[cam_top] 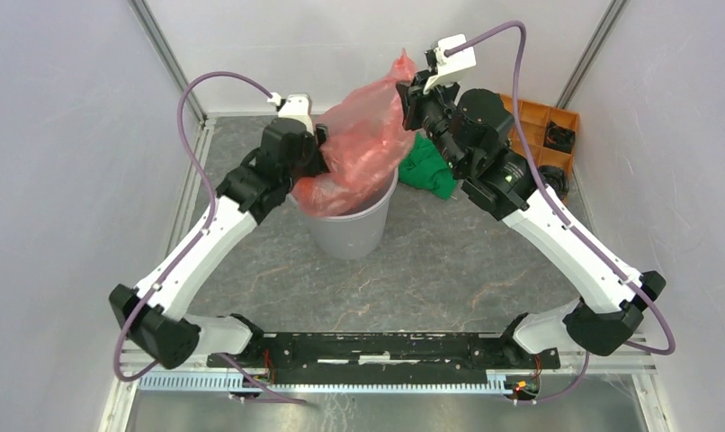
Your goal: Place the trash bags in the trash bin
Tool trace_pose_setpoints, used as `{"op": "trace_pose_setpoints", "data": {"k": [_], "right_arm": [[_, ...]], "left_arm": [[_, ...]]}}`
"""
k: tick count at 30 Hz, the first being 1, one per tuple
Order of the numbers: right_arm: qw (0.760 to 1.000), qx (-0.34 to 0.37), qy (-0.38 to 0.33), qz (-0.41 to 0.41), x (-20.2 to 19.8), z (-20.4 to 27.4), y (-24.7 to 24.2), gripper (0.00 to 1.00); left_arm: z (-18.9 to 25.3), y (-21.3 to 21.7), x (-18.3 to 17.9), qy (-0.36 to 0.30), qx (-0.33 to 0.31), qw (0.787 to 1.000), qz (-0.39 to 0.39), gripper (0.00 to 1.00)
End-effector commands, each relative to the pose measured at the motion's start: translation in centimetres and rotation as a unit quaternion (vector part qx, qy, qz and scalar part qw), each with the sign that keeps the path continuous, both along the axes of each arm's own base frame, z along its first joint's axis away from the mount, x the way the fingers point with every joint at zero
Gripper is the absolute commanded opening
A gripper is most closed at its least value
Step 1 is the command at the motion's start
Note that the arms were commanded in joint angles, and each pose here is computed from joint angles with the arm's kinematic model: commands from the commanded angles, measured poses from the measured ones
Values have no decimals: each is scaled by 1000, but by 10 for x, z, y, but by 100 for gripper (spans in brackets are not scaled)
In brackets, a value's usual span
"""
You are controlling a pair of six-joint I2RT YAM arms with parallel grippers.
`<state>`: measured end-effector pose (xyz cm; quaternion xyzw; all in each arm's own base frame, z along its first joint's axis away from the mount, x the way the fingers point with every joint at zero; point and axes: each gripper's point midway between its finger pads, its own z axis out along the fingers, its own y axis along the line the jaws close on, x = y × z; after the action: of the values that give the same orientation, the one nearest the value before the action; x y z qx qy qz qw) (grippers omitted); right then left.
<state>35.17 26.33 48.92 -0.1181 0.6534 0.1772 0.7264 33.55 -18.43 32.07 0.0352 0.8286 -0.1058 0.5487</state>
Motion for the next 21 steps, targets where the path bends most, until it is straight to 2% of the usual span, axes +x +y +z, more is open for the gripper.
{"op": "trace_pose_setpoints", "data": {"k": [1,4,6,9,12,15,19,21], "right_arm": [[999,26,-35,30,-6,32,8,1],[994,16,-26,101,-15,18,35,1],[991,4,-22,132,-19,12,47,1],[991,-18,-21,135,-19,6,47,1],[992,-31,-24,122,-17,5,41,1],[987,-40,-15,158,-24,-1,53,1],[960,-69,30,271,-47,-25,93,1],[950,-76,67,295,-57,-49,107,1]], "left_arm": [[19,-5,19,6,-71,997,-39,69],[21,-19,10,13,-80,993,-87,71],[19,-13,-1,16,-71,993,-94,75],[25,6,-27,0,-53,994,-95,89],[50,18,-60,-44,-61,989,-124,99],[69,33,-77,-72,-76,989,-109,99],[75,49,-73,-83,-87,991,-56,98],[75,46,-69,-84,-97,990,-52,100]]}}
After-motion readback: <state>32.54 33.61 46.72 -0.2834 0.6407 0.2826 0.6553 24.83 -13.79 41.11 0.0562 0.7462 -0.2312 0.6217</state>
